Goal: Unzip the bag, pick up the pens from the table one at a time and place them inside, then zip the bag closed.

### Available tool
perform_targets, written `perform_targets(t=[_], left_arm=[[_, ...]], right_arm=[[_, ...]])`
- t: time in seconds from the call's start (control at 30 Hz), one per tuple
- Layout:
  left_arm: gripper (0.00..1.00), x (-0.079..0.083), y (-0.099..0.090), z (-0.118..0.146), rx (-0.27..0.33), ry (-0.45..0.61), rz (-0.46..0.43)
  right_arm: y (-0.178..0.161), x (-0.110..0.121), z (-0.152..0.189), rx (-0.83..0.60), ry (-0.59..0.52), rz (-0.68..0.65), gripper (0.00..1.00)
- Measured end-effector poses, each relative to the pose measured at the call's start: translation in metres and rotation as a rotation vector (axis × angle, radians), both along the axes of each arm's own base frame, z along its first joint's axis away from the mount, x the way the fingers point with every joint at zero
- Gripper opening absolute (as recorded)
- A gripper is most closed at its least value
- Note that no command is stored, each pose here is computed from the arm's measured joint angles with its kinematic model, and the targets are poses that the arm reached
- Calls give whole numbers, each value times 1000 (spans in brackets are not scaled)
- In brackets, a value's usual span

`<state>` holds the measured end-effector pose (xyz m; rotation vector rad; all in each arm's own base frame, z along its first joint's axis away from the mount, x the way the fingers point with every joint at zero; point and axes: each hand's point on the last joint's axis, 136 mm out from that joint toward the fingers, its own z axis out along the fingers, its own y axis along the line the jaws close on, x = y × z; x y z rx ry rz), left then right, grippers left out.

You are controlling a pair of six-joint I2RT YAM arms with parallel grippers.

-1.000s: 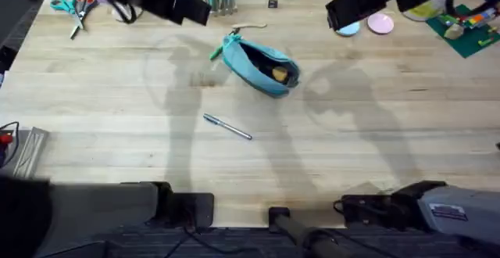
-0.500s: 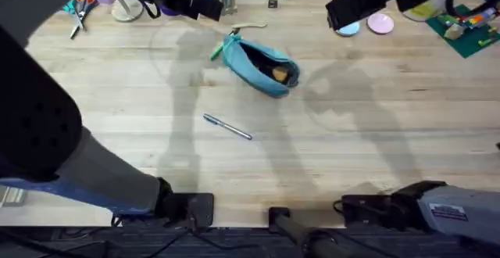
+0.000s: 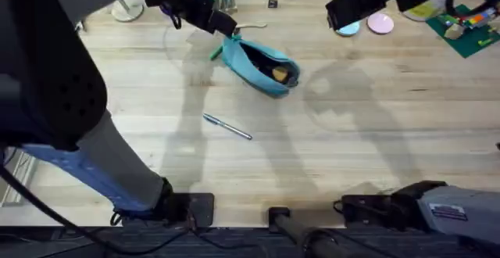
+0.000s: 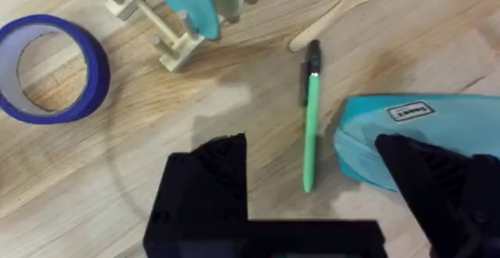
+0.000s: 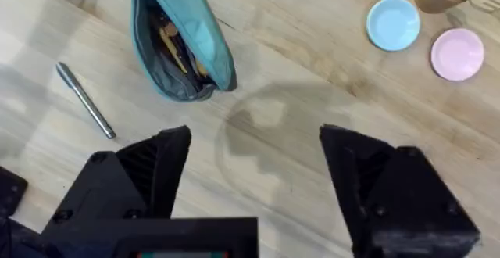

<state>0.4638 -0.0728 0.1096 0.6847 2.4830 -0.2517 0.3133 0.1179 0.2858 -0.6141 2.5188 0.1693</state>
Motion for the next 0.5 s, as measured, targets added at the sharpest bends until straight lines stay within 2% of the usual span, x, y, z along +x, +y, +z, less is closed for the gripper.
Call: perform_targets(t=[0.33, 0.5], left_arm=[[993, 4, 4, -24, 20, 44, 19], [993, 5, 3, -27, 18, 51, 20]], right_arm=[[0, 0, 0, 0, 0, 0, 998], [0, 0, 0, 0, 0, 0, 998]])
